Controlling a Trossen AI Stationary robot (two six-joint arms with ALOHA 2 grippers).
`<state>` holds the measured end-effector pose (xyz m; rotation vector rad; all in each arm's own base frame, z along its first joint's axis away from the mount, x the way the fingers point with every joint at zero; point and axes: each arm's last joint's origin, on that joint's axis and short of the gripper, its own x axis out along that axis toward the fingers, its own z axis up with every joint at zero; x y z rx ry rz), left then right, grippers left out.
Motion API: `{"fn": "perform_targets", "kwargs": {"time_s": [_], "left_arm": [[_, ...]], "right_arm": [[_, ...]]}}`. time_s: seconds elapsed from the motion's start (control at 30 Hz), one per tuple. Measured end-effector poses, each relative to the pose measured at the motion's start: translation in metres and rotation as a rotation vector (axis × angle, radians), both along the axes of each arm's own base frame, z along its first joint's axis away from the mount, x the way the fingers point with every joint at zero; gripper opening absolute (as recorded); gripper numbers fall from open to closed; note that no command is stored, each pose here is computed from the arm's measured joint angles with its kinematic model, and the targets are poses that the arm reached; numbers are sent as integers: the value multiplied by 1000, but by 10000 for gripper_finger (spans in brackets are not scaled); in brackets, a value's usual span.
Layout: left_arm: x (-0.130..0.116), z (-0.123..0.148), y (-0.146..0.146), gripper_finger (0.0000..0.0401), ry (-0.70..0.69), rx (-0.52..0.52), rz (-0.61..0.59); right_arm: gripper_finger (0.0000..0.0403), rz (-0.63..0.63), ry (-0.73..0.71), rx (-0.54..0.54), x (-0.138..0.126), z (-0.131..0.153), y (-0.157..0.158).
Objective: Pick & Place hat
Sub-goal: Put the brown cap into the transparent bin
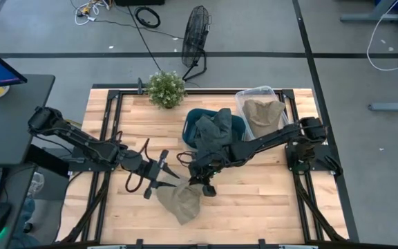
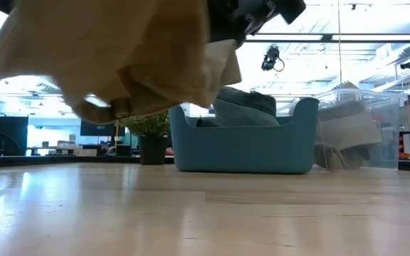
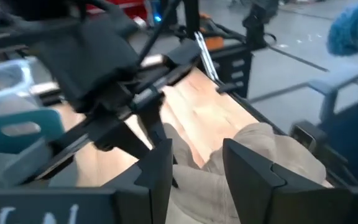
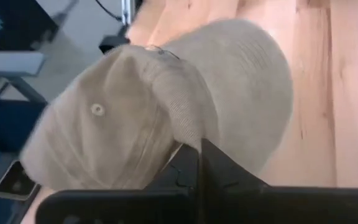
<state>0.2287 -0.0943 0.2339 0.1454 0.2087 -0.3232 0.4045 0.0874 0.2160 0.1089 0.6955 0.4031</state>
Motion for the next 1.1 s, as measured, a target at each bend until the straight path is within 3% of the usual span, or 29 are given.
{"fn": "perform_targets", "kwargs": {"time_s": [0.13,0.27,0.47,0.6,0.7,0.87,0.97,1.1], "left_arm": [[1,5,2,142,-57,18,61],[2,5,4,134,-75,57,121],[2,5,4,131,-69,30,143],[2,5,4,131,-68,30,143],[2,5,4,131,-67,30,143],[2,5,4,131,-67,31,143],[2,5,4,131,-66,31,143],[2,5,4,131,-66,31,143]], "right_arm": [[2,-47,58,-72,-17,14,4],[2,-146,85,-193,-47,46,4],[2,-346,1,-352,-113,115,-11],[2,-547,-32,-518,-163,148,-34],[2,-672,20,-591,-195,157,-54],[2,-882,193,-612,-235,157,-84],[2,-971,294,-638,-249,154,-98],[2,-999,406,-700,-256,151,-113]]}}
